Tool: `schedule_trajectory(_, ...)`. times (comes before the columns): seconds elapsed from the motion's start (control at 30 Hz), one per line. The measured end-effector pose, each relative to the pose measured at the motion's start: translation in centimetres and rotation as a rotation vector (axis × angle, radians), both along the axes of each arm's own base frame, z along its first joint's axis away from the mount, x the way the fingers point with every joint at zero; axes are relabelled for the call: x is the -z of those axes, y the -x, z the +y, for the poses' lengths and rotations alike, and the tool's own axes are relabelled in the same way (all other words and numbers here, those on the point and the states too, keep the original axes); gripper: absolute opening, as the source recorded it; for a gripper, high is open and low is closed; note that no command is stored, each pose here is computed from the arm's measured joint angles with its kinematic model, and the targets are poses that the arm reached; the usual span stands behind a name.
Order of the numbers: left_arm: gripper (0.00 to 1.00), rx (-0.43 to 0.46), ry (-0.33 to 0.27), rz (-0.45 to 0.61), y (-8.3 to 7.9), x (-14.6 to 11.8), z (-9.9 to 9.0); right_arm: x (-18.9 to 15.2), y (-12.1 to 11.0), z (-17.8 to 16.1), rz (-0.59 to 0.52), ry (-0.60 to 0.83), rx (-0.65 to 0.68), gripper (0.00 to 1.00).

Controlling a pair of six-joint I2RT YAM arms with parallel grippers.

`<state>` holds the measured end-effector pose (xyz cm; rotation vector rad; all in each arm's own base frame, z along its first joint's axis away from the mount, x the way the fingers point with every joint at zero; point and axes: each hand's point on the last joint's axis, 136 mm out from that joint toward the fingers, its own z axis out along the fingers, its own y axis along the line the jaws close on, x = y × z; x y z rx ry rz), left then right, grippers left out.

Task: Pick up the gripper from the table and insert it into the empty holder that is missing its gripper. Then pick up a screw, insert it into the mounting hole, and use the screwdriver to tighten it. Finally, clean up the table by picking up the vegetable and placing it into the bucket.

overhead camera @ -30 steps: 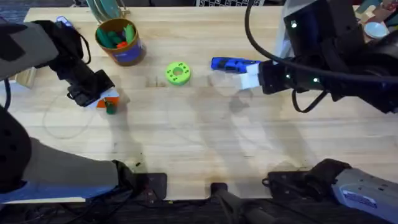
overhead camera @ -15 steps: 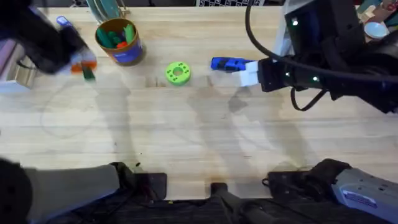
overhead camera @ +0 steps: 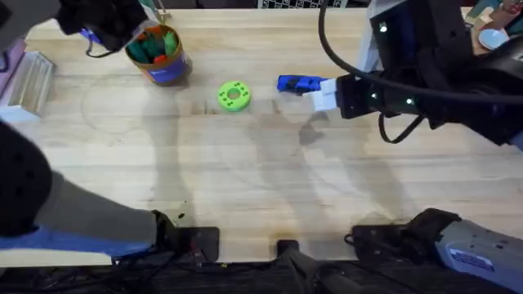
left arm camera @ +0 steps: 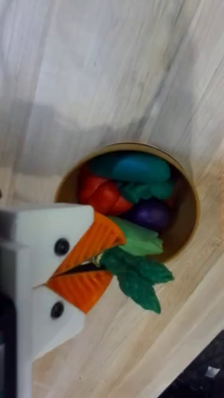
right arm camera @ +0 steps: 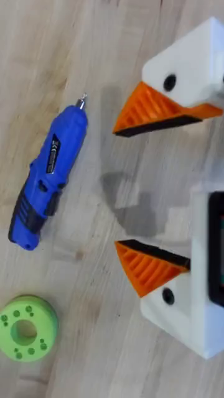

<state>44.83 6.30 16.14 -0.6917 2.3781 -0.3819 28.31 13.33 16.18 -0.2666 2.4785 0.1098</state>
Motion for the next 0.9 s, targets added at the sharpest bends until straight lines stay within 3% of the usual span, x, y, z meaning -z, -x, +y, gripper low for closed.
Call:
schedule_trajectory(0.17, 0.027, -0.014, 0.017, 0.027, -0.5, 1.8, 0.1, 0.0, 0.0, 0.0, 0.0, 0.0, 0.0, 0.991)
schedule_trajectory(0.23, 0.143, -0.018, 0.021, 0.027, -0.5, 1.7, 0.2, 0.0, 0.0, 0.0, 0.0, 0.0, 0.0, 0.991)
schedule_trajectory(0.37, 0.772, -0.022, 0.027, 0.042, -0.2, 2.0, 0.1, 0.0, 0.0, 0.0, 0.0, 0.0, 0.0, 0.992)
schedule_trajectory(0.4, 0.909, -0.023, 0.029, 0.043, -0.2, 2.0, 0.1, 0.0, 0.0, 0.0, 0.0, 0.0, 0.0, 0.991)
schedule_trajectory(0.43, 0.964, -0.022, 0.035, 0.042, -0.2, 1.9, 0.0, 0.0, 0.0, 0.0, 0.0, 0.0, 0.0, 0.991)
schedule_trajectory(0.63, 0.985, 0.066, 0.092, -0.011, 0.0, -0.1, -1.8, 0.2, 0.9, -0.5, 0.043, 0.029, -0.008, 0.991)
schedule_trajectory(0.73, 0.986, 0.168, 0.067, -0.082, 1.1, -3.3, -3.2, -0.8, 1.9, -1.1, 0.087, 0.057, -0.011, 0.991)
schedule_trajectory(0.83, 0.986, 0.295, 0.004, -0.129, 4.1, -6.8, -5.2, -2.6, 2.7, -1.6, 0.113, 0.072, -0.011, 0.992)
schedule_trajectory(0.9, 0.985, 0.395, -0.039, -0.126, 7.3, -8.5, -7.0, -3.9, 3.4, -2.0, 0.134, 0.085, -0.011, 0.991)
